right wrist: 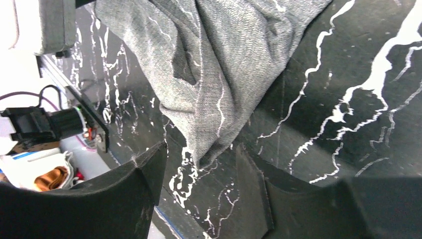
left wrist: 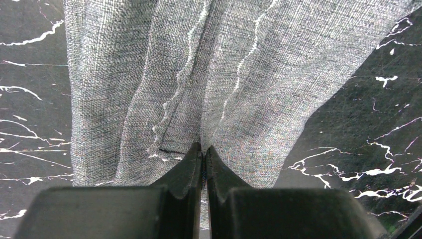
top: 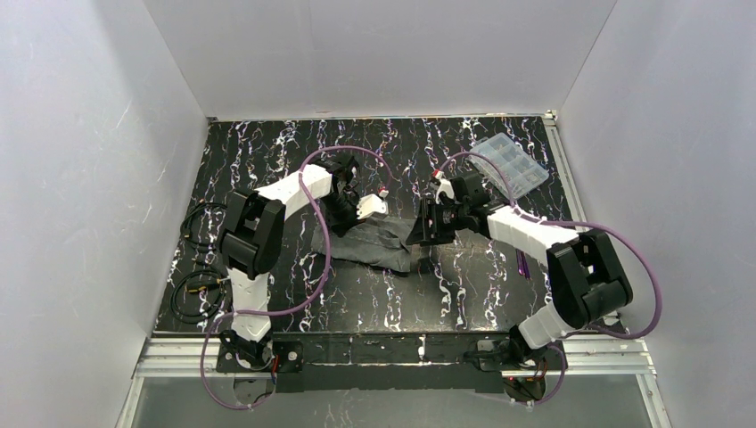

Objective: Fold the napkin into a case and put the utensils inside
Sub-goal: Fold the lower triangle-folded napkin at the center of the board.

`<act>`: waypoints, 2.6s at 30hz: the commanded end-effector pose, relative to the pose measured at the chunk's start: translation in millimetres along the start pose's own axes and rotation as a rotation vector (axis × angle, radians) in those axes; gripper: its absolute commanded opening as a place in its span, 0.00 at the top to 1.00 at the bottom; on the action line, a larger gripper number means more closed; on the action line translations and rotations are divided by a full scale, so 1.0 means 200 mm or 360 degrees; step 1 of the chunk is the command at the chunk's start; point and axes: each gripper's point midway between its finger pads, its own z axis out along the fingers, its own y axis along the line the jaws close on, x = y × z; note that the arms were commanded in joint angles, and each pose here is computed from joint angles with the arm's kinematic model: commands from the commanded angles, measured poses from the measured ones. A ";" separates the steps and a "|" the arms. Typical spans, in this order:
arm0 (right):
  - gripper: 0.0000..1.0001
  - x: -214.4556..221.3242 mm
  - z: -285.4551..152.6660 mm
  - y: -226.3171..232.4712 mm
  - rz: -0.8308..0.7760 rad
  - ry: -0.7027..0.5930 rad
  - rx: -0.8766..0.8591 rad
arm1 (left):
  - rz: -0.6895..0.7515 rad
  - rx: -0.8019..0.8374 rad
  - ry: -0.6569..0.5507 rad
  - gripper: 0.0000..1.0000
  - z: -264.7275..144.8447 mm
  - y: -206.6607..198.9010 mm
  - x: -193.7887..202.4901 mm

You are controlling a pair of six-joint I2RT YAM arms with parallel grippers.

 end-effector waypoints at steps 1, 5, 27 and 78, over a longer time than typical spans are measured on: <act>0.44 0.00 -0.06 -0.04 -0.0092 -0.0073 0.0119 | 0.0028 -0.0050 -0.0067 1.00 -0.07 0.02 -0.07; 0.58 -0.01 -0.07 0.02 -0.0181 -0.0124 0.0083 | 0.0034 -0.0064 -0.0081 1.00 -0.08 0.02 -0.07; 0.73 0.00 0.06 -0.06 -0.0066 -0.0103 0.0207 | -0.0029 -0.0081 -0.0155 1.00 -0.06 0.05 -0.13; 0.74 -0.09 0.28 0.01 0.0119 -0.0199 -0.0171 | -0.0189 -0.0172 -0.0372 0.05 -0.27 0.04 -0.17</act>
